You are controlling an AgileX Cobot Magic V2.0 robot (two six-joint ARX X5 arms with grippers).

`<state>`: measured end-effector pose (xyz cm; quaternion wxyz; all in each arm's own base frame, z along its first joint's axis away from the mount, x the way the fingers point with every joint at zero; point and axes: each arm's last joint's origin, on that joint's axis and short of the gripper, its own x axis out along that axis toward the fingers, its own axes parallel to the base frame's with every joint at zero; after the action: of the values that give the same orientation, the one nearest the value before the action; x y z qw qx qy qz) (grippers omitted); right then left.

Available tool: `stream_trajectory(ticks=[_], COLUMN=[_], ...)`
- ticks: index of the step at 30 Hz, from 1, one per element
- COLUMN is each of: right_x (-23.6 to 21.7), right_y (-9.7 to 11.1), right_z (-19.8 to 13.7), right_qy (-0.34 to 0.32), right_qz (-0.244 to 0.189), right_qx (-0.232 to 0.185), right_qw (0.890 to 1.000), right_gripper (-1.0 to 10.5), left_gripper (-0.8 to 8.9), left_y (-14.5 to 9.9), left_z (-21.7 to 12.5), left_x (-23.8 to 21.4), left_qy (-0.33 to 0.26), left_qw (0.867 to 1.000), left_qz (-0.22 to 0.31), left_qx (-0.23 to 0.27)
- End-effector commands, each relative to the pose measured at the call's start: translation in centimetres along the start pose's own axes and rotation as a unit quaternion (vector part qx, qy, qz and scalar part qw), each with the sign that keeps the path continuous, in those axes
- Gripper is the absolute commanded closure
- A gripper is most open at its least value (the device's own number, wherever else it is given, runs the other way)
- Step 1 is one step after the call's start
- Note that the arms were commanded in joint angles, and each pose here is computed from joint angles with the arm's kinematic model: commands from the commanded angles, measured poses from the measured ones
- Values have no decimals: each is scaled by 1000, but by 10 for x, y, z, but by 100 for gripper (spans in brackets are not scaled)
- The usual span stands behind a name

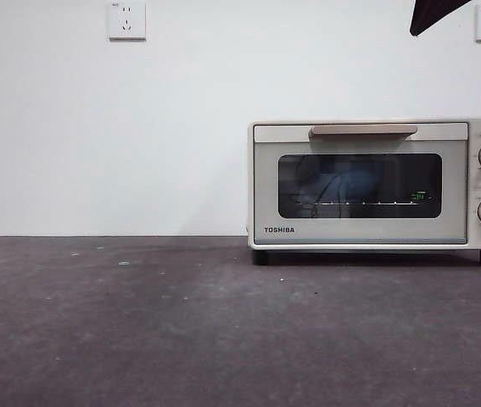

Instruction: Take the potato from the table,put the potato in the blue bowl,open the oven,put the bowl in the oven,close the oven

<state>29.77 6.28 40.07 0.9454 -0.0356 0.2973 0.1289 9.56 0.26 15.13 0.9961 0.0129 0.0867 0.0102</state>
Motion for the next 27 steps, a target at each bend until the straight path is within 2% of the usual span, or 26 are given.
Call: stream_trajectory(ticks=[1, 9, 13, 27], right_x=[3, 3, 3, 3], right_y=[0, 0, 0, 0], right_z=[-2, -2, -2, -2], right_qy=[3, 3, 3, 3], right_qz=[0, 0, 0, 0], right_qx=[4, 4, 4, 4], right_qw=[1000, 1000, 1000, 1000], right_gripper=[945, 945, 945, 945], left_gripper=[817, 817, 817, 817], left_y=[-1, 0, -2, -2], left_z=[-2, -2, -1, -1], left_x=[1, 1, 1, 1], left_qy=[0, 0, -7, -7], left_qw=[1000, 1000, 1000, 1000], left_qz=[-1, 0, -22, -22], left_qx=[-1, -4, -5, -5])
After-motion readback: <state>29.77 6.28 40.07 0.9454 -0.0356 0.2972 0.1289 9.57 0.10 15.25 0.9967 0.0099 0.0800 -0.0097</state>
